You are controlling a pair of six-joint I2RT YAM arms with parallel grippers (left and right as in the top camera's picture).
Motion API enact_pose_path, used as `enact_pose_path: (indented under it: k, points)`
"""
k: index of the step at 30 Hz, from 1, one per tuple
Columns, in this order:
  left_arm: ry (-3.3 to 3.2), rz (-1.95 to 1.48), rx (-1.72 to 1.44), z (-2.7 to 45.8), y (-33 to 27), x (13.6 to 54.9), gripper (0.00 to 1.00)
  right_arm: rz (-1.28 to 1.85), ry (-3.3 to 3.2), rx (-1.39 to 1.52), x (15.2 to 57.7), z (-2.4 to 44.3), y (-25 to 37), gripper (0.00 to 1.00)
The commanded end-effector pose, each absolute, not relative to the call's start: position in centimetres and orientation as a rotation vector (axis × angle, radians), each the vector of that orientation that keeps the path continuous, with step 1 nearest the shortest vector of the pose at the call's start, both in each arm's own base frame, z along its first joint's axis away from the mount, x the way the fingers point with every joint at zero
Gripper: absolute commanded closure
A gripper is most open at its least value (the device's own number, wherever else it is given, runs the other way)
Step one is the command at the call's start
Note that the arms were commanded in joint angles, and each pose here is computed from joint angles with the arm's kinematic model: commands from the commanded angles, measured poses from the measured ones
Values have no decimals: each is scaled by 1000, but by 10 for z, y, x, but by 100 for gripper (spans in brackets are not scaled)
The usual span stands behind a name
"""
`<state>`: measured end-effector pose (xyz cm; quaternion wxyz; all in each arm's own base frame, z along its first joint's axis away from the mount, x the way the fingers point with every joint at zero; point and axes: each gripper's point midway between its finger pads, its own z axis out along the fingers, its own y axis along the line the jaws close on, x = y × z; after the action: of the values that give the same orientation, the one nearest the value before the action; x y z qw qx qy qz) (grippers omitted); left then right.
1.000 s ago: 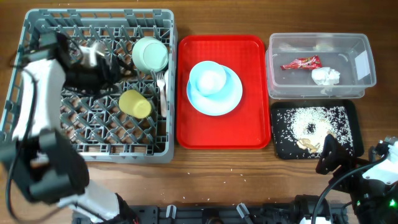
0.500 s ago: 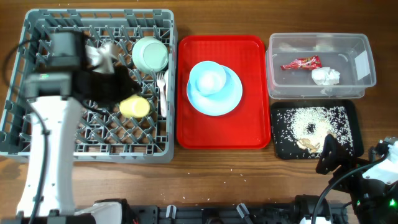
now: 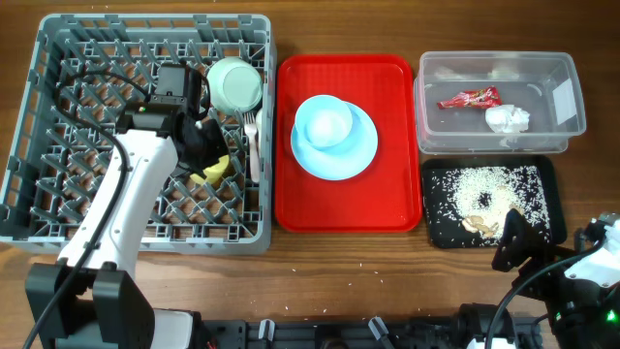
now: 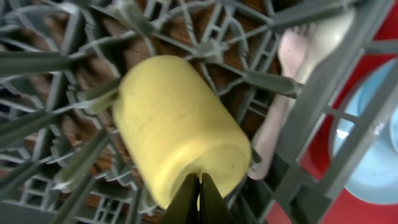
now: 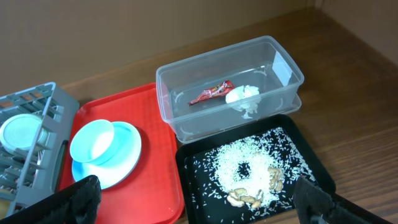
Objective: Sort waste into correct bins and load items into the dishwasher rack
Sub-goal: 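Lower the yellow cup into the rack and open the left gripper, then grasp the light-blue bowl on the plate with the left gripper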
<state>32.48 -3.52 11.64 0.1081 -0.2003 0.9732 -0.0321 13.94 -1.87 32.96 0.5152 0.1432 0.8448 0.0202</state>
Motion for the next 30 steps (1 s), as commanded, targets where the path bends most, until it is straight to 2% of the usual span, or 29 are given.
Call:
enact_pose_path:
  k: [1, 7, 9, 11, 15, 24, 28, 30]
  points:
    - [2721, 155, -697, 142, 9, 336, 96, 48, 2020, 360, 138, 330, -20, 0]
    - [2553, 13, -700, 205, -2, 339, 89, 48, 2020, 360, 138, 330, -20, 0]
    - [2560, -176, -650, 216, -31, 335, 85, 48, 2020, 360, 138, 330, -20, 0]
    - [2583, -335, -530, 223, -69, 333, 77, 48, 2020, 360, 138, 330, -20, 0]
    - [2597, -273, -402, 213, -99, 338, 75, 48, 2019, 360, 138, 330, -20, 0]
    - [2728, -165, -266, 148, -144, 355, 73, 48, 2020, 360, 138, 330, -20, 0]
    - [2656, 41, -323, 135, -128, 373, 73, 48, 2020, 360, 138, 330, -20, 0]
    - [2686, 20, -336, 125, -133, 372, 73, 48, 2020, 360, 138, 330, -20, 0]
